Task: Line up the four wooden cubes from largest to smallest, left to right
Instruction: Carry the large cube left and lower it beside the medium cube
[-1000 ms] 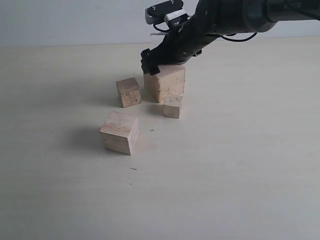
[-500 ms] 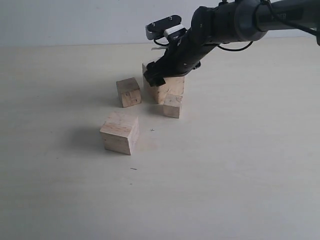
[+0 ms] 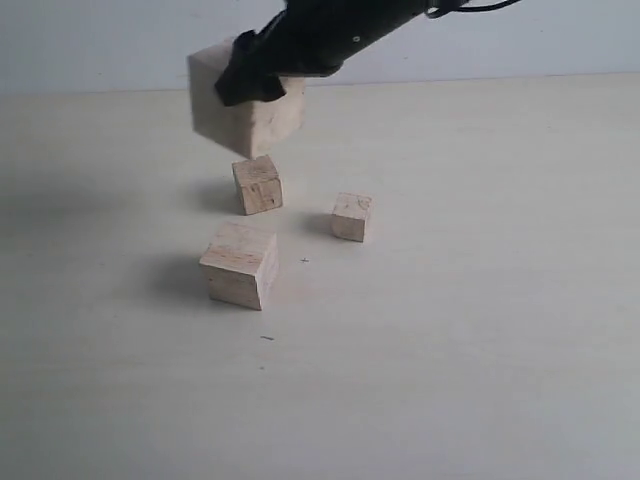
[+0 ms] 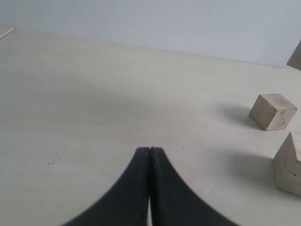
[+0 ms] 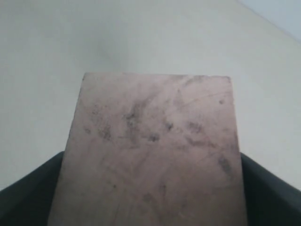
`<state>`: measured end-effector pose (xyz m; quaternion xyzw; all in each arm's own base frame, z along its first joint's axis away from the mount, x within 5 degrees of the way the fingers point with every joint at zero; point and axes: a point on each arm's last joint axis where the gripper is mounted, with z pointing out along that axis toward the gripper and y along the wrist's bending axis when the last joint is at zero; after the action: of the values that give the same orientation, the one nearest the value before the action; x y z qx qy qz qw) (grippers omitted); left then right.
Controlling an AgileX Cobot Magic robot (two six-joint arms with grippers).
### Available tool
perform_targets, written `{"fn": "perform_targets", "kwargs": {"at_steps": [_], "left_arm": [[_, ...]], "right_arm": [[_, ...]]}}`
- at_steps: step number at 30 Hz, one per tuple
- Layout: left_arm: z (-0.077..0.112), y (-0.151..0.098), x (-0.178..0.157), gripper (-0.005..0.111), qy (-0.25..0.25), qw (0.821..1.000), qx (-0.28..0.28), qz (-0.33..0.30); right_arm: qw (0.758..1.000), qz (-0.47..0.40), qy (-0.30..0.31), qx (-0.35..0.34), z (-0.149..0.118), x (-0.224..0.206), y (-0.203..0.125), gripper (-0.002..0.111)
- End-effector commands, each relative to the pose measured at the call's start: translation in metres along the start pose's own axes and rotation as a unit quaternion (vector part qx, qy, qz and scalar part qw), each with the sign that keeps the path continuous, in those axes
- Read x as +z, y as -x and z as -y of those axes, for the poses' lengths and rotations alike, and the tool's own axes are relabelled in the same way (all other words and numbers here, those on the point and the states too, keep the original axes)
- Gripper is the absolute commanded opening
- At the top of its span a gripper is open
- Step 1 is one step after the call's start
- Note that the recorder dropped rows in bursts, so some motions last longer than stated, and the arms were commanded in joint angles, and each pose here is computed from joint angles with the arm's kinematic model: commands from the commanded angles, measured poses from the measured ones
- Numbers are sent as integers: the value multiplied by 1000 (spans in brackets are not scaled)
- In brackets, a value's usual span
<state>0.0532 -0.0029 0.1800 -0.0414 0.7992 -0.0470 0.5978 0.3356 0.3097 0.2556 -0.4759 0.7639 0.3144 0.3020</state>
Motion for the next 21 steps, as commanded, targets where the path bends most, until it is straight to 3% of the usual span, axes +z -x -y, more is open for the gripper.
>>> {"fn": "perform_targets", "kwargs": {"at_steps": [1, 6, 15, 21], "left_arm": [[0, 1, 0, 0, -3, 1000, 3, 7], [0, 1, 0, 0, -3, 1000, 3, 7], [0, 1, 0, 0, -3, 1000, 3, 7], [0, 1, 0, 0, -3, 1000, 3, 7]], "right_arm": [[984, 17, 94, -148, -53, 26, 7, 0], [981, 19, 57, -185, -72, 72, -3, 0], [954, -45, 156, -254, -71, 117, -32, 0], [935, -104, 141, -307, -61, 122, -47, 0]]}}
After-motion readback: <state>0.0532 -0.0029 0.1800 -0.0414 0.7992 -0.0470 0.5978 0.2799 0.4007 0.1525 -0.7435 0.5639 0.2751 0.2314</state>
